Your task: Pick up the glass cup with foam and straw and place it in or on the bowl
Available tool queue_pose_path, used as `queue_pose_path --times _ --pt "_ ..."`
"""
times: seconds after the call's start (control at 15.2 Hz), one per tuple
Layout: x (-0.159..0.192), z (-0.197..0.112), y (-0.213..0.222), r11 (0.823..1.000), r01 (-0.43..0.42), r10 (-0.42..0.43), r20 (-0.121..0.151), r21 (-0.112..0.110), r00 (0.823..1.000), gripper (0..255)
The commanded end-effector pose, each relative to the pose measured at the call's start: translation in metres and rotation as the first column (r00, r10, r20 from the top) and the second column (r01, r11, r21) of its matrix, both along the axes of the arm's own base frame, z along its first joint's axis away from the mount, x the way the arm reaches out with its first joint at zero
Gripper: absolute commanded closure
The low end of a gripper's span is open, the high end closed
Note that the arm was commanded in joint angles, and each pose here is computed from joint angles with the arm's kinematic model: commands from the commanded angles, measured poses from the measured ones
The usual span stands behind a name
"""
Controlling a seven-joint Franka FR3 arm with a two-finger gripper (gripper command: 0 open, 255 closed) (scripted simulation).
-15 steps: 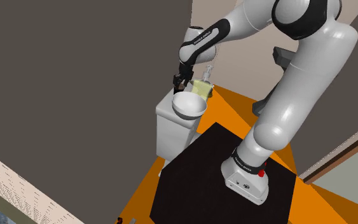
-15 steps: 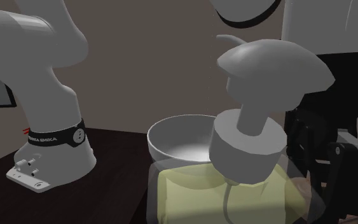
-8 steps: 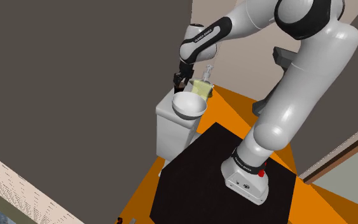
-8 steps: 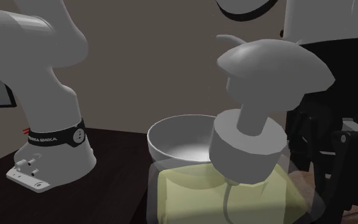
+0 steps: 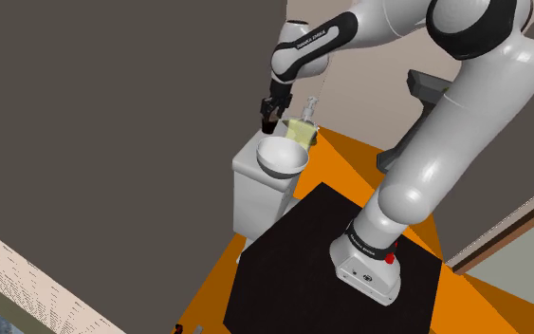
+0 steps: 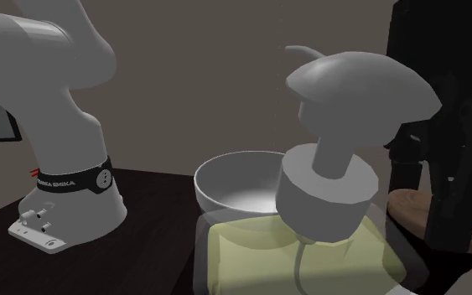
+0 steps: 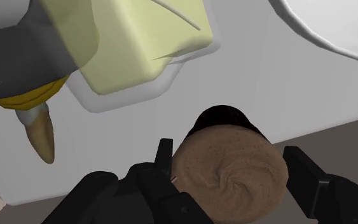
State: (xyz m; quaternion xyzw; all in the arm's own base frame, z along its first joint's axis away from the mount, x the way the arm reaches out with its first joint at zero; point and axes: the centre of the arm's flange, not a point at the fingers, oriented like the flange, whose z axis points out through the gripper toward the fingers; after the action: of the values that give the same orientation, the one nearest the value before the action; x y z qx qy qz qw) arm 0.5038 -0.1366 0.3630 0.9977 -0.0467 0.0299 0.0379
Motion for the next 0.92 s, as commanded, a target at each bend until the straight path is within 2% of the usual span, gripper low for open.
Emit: queue_pose_path --times 0.0,0.86 --pt "0.000 0.011 0.000 1.000 0.000 0.000 0.000 0.000 1.000 255" --pt "0.000 0.080 0.000 1.000 0.000 0.000 0.000 0.000 1.000 255"
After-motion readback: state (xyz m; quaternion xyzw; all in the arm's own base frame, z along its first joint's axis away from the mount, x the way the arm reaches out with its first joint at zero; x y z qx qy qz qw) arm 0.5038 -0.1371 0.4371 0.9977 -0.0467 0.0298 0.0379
